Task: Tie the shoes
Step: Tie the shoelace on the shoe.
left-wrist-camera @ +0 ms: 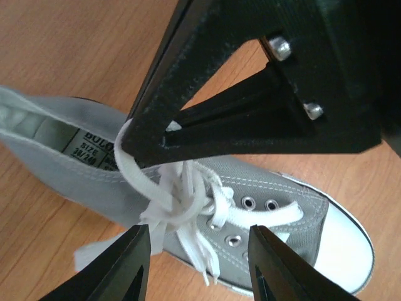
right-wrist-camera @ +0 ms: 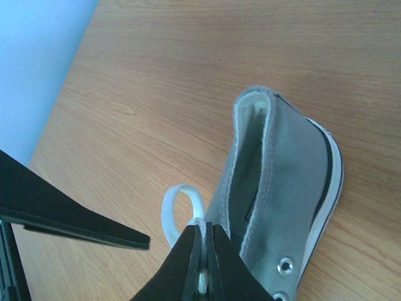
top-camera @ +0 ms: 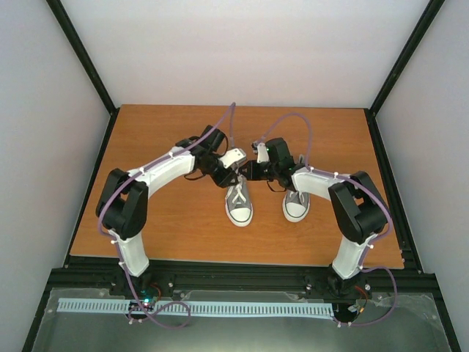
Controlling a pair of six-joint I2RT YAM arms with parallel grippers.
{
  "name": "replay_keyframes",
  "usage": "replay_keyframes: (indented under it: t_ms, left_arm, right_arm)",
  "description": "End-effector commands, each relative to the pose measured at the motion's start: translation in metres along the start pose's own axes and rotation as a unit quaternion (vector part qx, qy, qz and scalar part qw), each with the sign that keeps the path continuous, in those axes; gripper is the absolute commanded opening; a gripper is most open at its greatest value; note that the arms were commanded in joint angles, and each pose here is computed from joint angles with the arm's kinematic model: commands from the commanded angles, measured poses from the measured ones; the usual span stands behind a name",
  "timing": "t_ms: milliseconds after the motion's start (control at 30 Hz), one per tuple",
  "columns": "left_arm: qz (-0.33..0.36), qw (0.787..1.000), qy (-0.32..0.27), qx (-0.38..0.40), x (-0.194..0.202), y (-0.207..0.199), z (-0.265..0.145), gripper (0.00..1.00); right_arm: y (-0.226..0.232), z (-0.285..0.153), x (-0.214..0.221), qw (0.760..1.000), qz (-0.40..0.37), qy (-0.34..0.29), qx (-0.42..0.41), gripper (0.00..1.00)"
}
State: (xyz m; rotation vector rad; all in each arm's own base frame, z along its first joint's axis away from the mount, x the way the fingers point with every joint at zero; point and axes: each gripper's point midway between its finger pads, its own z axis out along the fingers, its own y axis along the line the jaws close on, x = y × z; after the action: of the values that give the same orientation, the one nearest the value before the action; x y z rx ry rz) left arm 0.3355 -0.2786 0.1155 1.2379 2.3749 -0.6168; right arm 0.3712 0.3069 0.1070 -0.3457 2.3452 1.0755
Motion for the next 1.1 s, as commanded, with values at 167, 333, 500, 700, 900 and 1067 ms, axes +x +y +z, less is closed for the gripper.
replay_keyframes:
  t_ms: [167,333,500,700,900,1067]
  left_arm:
    - [0.020,0.998,-0.023,-0.061,-0.012,0.008,0.022,0.46]
    - [0.017,0.997,-0.021,-0.078,-0.011,0.017,0.031,0.35]
    - [0.020,0.998,-0.035,-0.056,-0.017,0.012,0.036,0.25]
    - [0.042,0.998,-0.026,-0.048,-0.009,0.008,0.038,0.12]
    - [0.060,0.997,-0.030,-0.034,-0.008,0.003,0.040,0.08]
    - [0.077,0.996,-0.030,-0.018,-0.006,-0.003,0.040,0.07]
  right_arm:
    - [0.010,-0.012,-0.008,0.999,0.035,-0.038,-0.007,0.03]
    - [0.010,-0.012,-0.010,0.998,0.044,-0.040,-0.005,0.04]
    - [0.011,-0.012,-0.010,0.998,0.049,-0.038,-0.008,0.08]
    - [0.021,-0.027,-0.018,0.999,-0.001,-0.035,-0.006,0.45]
    - [0.006,-0.054,-0.026,0.993,-0.117,0.003,-0.022,0.59]
    - [0.016,-0.075,-0.020,0.966,-0.209,0.028,-0.148,0.64]
